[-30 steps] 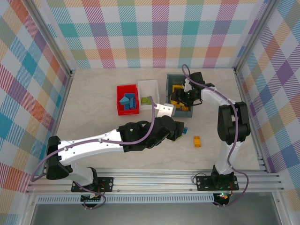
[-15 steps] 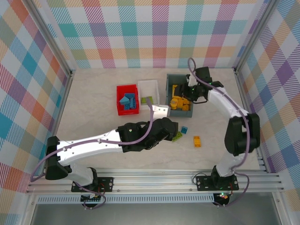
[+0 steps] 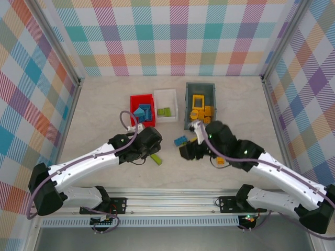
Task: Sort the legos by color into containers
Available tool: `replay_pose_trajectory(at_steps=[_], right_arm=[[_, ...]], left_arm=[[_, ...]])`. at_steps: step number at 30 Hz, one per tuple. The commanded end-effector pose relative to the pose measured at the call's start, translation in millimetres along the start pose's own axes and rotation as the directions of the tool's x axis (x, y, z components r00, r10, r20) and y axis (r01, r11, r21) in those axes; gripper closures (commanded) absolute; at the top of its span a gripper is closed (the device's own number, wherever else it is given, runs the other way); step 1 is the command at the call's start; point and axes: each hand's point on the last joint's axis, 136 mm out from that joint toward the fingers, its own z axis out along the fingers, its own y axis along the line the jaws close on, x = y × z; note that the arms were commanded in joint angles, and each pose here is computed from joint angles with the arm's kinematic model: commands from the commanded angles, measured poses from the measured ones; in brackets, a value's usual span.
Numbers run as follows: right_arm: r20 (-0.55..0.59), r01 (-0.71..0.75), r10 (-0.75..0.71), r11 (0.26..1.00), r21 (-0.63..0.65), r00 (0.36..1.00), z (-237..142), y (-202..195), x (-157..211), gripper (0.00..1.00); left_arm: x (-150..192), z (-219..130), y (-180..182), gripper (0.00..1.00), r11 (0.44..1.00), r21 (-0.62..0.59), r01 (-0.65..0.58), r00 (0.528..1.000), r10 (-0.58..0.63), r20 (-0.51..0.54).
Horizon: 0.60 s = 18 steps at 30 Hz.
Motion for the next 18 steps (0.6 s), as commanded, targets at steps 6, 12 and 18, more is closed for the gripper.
replay_pose_trajectory(at_steps=[6, 12, 18], right_arm=[[-0.085, 0.069, -0.061, 0.993, 0.098, 0.995, 16, 14, 51, 0.39], [-0.087, 0.074, -0.067, 0.994, 0.076, 0.994, 21, 25, 52, 0.39], [-0.102, 0.069, -0.061, 0.995, 0.076, 0.993, 26, 29, 54, 0.39]], left_arm=[[42, 59, -7, 0.38, 0.986, -0.026, 0.162, 0.962, -0.164, -0.217], [54, 92, 6, 0.39, 0.977, -0.097, 0.189, 0.957, -0.206, -0.205], [58, 107, 13, 0.51, 0.974, -0.130, 0.183, 0.960, -0.206, -0.191]])
